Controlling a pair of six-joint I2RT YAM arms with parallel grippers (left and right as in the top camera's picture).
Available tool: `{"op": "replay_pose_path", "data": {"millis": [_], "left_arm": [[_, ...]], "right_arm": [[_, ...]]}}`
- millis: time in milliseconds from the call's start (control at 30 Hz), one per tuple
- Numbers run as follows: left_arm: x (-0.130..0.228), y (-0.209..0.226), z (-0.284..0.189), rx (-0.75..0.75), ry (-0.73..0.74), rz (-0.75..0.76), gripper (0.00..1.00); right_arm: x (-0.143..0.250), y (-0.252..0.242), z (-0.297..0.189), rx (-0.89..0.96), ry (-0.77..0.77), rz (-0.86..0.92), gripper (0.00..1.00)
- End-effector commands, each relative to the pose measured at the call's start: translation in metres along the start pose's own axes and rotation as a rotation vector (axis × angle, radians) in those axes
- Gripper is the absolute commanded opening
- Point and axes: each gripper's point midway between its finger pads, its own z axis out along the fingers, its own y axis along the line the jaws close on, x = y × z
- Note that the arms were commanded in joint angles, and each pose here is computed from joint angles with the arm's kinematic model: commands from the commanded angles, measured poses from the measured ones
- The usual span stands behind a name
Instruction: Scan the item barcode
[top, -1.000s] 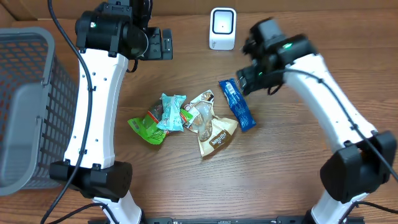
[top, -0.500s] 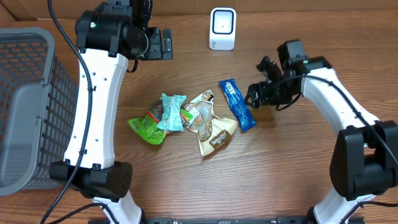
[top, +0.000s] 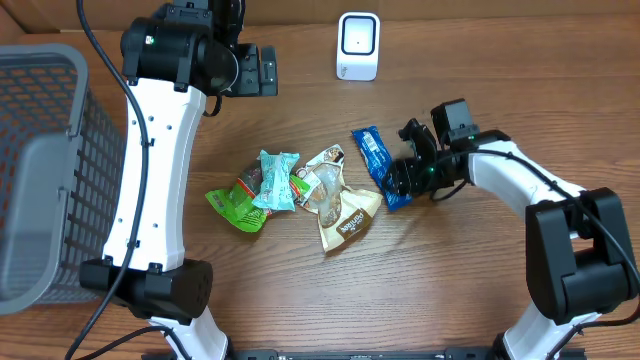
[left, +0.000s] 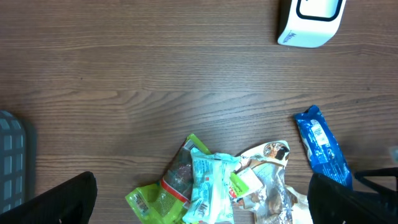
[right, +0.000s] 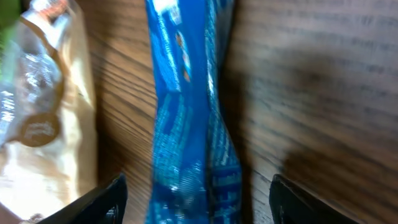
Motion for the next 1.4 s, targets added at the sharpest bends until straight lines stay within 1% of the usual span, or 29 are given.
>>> {"op": "replay_pose_path", "data": {"millis": [0,67,367,467,500,533,600,633,700,800,933,1033,1167,1367], "left_arm": [[-0.001,0.003,0.005,-0.015,0.006,-0.002,1.00],[-0.001,0.003,0.005,-0.015,0.006,-0.002,1.00],[-0.001,0.003,0.005,-0.016,0.006,-0.003,1.00],[-0.001,0.003,0.005,-0.016,0.006,-0.003,1.00],[-0.001,0.003,0.005,-0.016,0.006,-0.003,1.00],[-0.001,0.003,0.005,-0.016,0.006,-0.003,1.00],[-0.001,0.003,0.005,-0.016,0.006,-0.003,1.00],[-0.001,0.003,0.005,-0.016,0.006,-0.003,1.00],[-0.001,0.003,0.005,-0.016,0.006,-0.003,1.00],[-0.001,0.003,0.005,-0.016,0.006,-0.003,1.00],[-0.001,0.003,0.005,-0.015,0.006,-0.002,1.00],[-0.001,0.003,0.005,-0.016,0.006,-0.002,1.00],[-0.001,0.003,0.005,-0.016,0.006,-0.002,1.00],[-0.001,0.003,0.005,-0.015,0.006,-0.002,1.00]], "right_arm": [[0.007,-0.002,0.003,0.010,-0.001,0.009,0.74],[0.008,-0.004,0.006,0.010,-0.010,0.015,0.73],[0.010,0.004,0.019,0.001,-0.038,-0.029,0.61],[0.011,0.000,0.024,0.049,-0.048,0.006,0.57],[0.013,-0.003,0.025,0.072,-0.048,0.019,0.54],[0.014,-0.005,0.026,0.093,-0.046,0.030,0.48],[0.016,-0.010,0.026,0.122,-0.040,0.054,0.29],[0.017,-0.010,0.026,0.121,-0.036,0.056,0.22],[0.018,-0.011,0.025,0.122,-0.034,0.085,0.13],[0.016,-0.015,0.018,0.124,-0.025,0.158,0.04],[0.000,-0.011,-0.005,0.111,-0.017,0.184,0.04],[-0.022,0.001,-0.033,0.118,-0.031,0.115,0.04],[-0.052,0.016,-0.078,0.168,-0.069,0.078,0.04],[-0.084,0.049,-0.137,0.230,-0.127,-0.081,0.04]]}}
